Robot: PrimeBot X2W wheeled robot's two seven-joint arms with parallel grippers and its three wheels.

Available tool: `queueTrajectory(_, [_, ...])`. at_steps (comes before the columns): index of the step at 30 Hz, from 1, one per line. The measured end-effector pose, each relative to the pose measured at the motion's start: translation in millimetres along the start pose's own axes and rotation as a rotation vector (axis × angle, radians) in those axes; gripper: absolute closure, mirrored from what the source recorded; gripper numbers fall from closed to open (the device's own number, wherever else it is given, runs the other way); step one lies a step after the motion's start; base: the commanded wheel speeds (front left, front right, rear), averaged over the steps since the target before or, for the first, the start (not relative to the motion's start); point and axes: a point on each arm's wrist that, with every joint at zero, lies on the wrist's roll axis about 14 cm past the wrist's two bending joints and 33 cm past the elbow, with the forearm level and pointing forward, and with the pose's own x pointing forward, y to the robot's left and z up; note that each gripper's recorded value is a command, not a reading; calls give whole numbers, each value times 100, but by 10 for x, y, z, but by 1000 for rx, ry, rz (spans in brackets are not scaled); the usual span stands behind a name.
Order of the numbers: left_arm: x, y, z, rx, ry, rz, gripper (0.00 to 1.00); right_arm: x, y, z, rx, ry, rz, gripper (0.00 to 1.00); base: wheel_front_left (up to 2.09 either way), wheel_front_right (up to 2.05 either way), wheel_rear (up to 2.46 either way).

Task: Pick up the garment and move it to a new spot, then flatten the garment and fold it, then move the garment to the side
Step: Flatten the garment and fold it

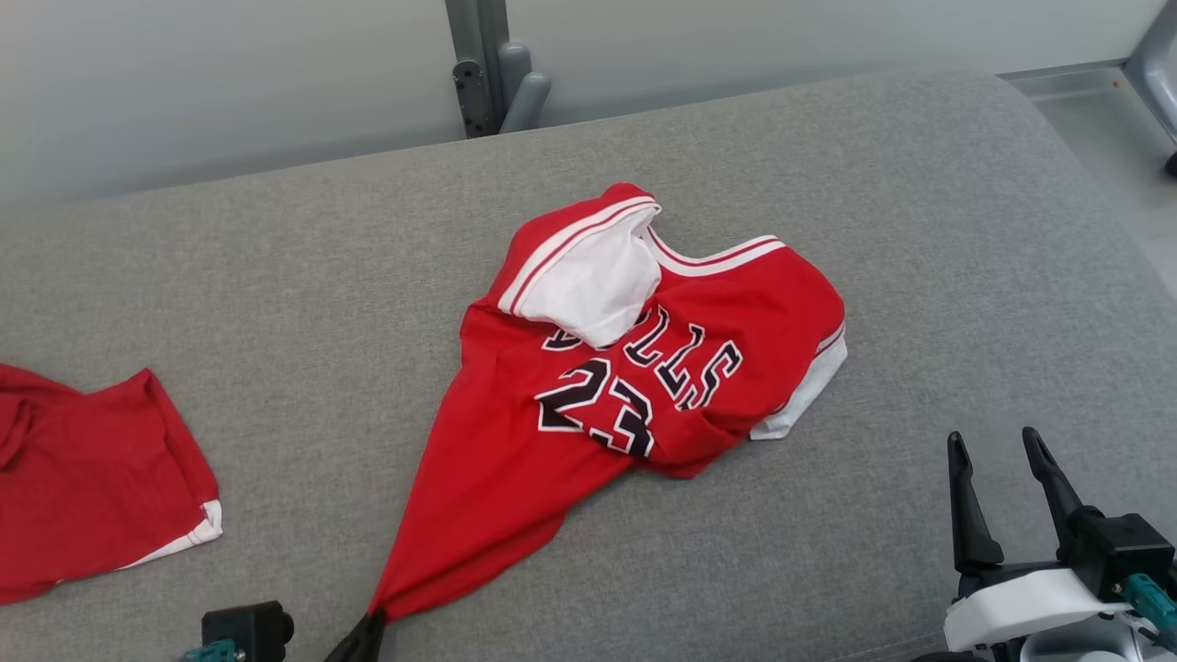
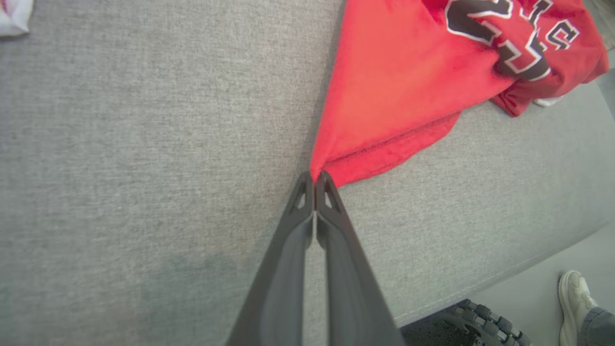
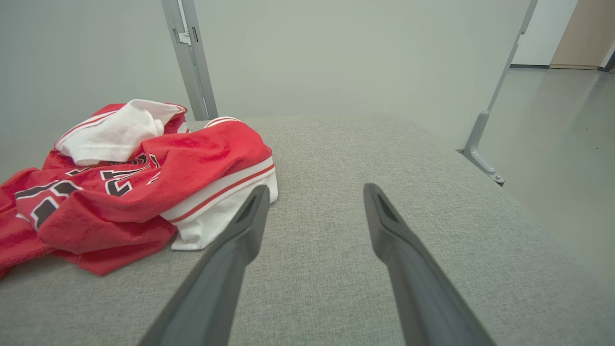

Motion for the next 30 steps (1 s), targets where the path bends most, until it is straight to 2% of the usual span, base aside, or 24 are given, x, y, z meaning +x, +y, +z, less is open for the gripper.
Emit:
queueTrajectory(3, [-113,149,-58,11,7,59,100,44,68,-5,1,0,21,0,0,0,0])
queueTrajectory(13, [-322,324,-439,-25,86,142,100,123,221,-19,-1,2,74,0,0,0,0])
queueTrajectory(14, [-318,320,-413,-32,69,143,77,127,225,-20,-2,3,77,0,0,0,0])
queueTrajectory(15, [-310,304,-390,-38,54,141,16,131,232,-23,-3,4,80,0,0,0,0])
queueTrajectory(16, [-304,282,-371,-45,43,138,0,134,240,-26,-3,5,84,0,0,0,0])
queueTrajectory(20, [-277,207,-301,-69,23,120,0,132,269,-30,-4,6,92,0,0,0,0])
queueTrajectory(24, [-272,298,37,18,-47,151,0,122,256,-18,-7,3,92,0,0,0,0])
queueTrajectory(30, [-118,-132,788,142,-210,28,0,97,227,-27,-12,7,86,0,0,0,0])
